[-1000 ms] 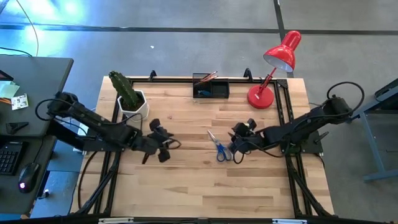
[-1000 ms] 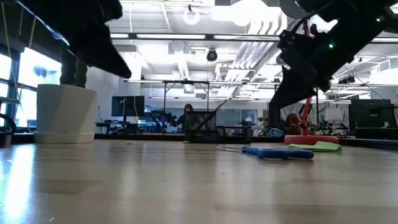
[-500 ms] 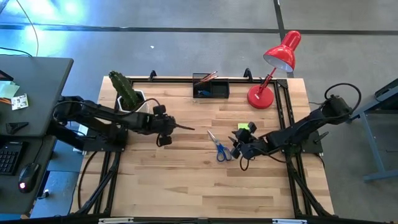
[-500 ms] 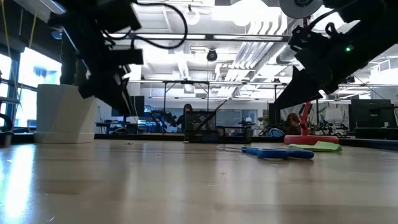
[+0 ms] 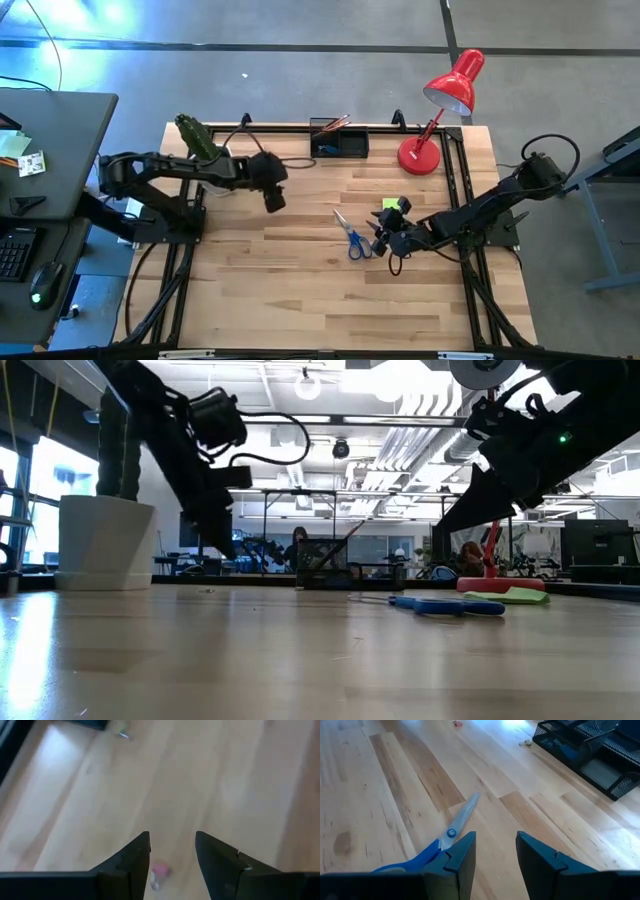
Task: Pick and place office supplies into organizer
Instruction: Put the pink binder clip into the bottom left section of the desk organizer
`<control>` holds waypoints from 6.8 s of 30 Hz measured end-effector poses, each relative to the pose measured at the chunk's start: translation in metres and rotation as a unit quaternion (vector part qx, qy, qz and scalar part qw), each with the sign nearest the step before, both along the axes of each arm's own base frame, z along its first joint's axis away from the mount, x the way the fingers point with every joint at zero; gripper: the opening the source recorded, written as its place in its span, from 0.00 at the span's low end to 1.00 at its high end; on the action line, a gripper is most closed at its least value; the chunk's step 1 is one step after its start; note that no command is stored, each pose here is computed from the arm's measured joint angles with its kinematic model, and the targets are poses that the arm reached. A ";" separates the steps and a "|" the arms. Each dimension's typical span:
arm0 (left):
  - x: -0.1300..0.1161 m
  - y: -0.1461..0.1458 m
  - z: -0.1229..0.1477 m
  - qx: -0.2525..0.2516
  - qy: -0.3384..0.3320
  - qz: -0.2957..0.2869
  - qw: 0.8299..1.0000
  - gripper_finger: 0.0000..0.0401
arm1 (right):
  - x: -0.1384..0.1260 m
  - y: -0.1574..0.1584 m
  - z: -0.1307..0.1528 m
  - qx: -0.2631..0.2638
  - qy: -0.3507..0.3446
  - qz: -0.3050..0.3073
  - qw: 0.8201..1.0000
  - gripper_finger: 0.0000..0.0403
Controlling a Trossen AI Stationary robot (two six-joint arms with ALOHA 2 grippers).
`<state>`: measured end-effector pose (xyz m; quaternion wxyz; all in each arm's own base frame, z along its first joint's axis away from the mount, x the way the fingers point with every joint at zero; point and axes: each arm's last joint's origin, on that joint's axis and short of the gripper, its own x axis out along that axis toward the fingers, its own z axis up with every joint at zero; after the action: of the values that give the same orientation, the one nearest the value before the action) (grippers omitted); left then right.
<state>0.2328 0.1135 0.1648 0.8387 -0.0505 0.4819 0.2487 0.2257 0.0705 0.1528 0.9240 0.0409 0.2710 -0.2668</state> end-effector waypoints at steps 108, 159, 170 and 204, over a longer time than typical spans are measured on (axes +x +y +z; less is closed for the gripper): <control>0.018 -0.025 -0.054 -0.043 -0.018 0.313 0.949 0.37 | 0.000 0.002 0.000 0.020 -0.006 0.002 1.000 0.33; 0.035 -0.027 -0.036 -0.089 0.035 0.221 0.971 0.05 | 0.000 0.001 -0.001 0.016 0.000 0.002 1.000 0.33; 0.054 -0.029 -0.016 -0.064 0.018 0.172 0.983 0.02 | -0.001 0.001 -0.001 0.016 0.002 0.002 1.000 0.33; -0.011 -0.057 -0.047 -0.015 -0.103 -0.003 0.995 0.53 | -0.005 0.001 -0.005 0.028 0.003 -0.019 0.999 0.33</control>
<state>0.2215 0.0560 0.1177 0.8837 -0.0874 0.3967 0.2326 0.2207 0.0716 0.1479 0.9165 0.0708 0.2804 -0.2763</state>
